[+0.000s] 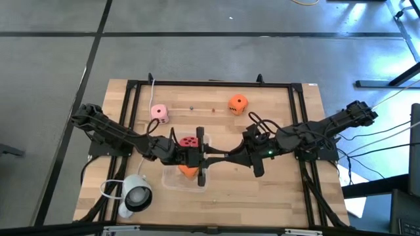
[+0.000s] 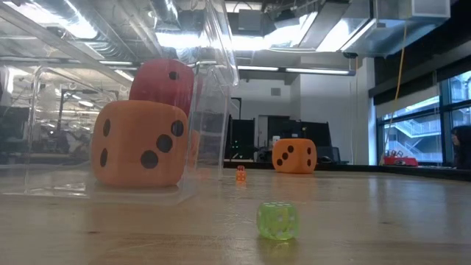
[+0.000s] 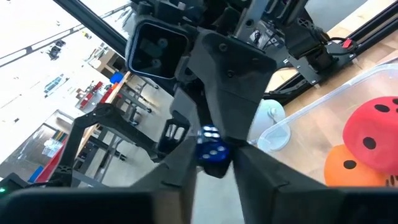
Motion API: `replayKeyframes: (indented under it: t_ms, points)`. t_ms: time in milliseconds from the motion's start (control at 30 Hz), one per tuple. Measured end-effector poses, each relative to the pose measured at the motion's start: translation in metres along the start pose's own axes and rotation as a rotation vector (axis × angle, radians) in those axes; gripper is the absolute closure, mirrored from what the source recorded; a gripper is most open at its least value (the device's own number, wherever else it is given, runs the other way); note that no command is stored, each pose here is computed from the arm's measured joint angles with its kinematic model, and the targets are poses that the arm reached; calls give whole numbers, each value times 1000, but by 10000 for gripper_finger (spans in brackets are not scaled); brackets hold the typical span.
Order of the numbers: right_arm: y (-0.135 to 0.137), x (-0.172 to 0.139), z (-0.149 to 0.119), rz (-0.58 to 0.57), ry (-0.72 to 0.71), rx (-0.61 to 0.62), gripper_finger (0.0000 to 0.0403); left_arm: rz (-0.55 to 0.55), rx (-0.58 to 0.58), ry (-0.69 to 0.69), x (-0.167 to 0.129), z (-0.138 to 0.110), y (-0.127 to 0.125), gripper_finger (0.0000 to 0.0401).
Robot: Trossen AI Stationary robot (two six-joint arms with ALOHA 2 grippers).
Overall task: Pick & Place Dice
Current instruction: Put the bottom small dark blue die on the bin
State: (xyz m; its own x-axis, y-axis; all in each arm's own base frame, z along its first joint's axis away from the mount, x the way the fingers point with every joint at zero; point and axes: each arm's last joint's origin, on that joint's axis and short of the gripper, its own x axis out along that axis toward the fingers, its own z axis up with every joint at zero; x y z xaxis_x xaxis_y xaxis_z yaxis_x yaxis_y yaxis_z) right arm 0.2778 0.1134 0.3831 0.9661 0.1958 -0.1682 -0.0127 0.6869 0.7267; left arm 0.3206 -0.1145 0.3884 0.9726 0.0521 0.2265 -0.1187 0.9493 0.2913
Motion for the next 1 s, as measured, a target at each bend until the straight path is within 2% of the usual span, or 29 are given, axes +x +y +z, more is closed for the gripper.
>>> replayKeyframes:
  t_ms: [200,400,600,1000]
  points:
    - [-1,0,0,-3,2,14,238,-1,-5,-4,0,1,0,386]
    - [-1,0,0,-2,3,14,200,-1,-7,-8,0,1,0,386]
    - [-1,0,0,-2,1,15,190,16,-12,-2,0,2,1,386]
    - [1,-4,1,8,2,27,190,75,-109,34,-9,11,11,386]
